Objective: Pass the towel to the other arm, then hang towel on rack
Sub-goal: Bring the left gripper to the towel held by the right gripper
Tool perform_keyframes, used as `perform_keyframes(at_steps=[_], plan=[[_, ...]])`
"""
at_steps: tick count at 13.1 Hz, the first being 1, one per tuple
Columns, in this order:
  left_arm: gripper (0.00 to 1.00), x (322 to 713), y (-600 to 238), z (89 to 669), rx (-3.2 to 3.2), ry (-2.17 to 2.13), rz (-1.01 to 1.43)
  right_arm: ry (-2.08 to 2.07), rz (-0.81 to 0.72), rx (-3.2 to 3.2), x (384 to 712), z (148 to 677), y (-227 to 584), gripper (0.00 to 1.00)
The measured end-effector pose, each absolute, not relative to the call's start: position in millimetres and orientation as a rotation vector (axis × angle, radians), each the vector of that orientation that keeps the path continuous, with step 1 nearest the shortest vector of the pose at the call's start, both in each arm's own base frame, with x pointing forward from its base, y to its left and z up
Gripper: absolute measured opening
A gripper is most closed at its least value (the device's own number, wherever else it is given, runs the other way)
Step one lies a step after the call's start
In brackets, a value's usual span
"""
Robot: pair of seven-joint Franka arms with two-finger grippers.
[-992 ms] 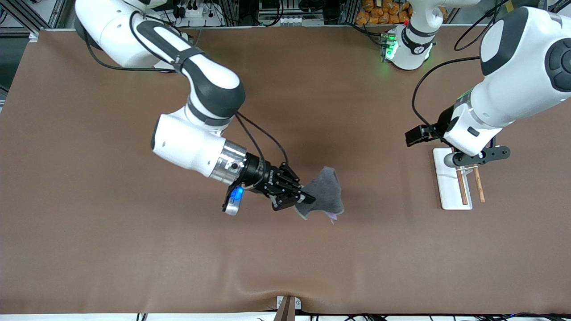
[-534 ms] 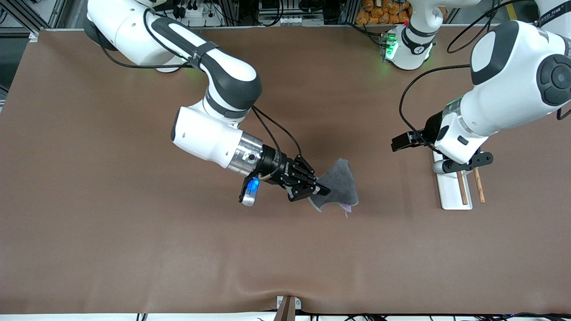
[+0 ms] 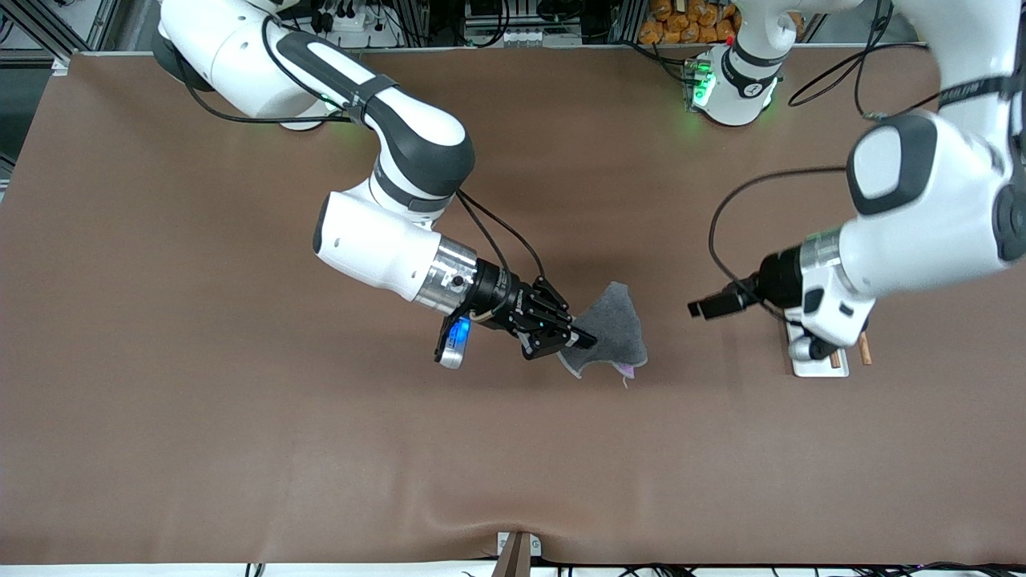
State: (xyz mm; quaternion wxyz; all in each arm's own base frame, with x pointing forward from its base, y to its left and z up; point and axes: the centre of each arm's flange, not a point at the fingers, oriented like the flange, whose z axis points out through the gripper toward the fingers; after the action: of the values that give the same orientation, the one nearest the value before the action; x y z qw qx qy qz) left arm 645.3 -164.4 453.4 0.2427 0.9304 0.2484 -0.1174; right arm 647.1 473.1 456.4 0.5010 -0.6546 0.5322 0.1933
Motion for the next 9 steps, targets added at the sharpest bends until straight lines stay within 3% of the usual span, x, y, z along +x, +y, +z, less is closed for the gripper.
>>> perform_keyframes(at_steps=[9], plan=[[1.00, 670.9, -187.3, 357.4, 2.011, 1.033, -0.663, 1.287, 0.466, -1.582, 647.4, 456.2, 472.7, 0.04]])
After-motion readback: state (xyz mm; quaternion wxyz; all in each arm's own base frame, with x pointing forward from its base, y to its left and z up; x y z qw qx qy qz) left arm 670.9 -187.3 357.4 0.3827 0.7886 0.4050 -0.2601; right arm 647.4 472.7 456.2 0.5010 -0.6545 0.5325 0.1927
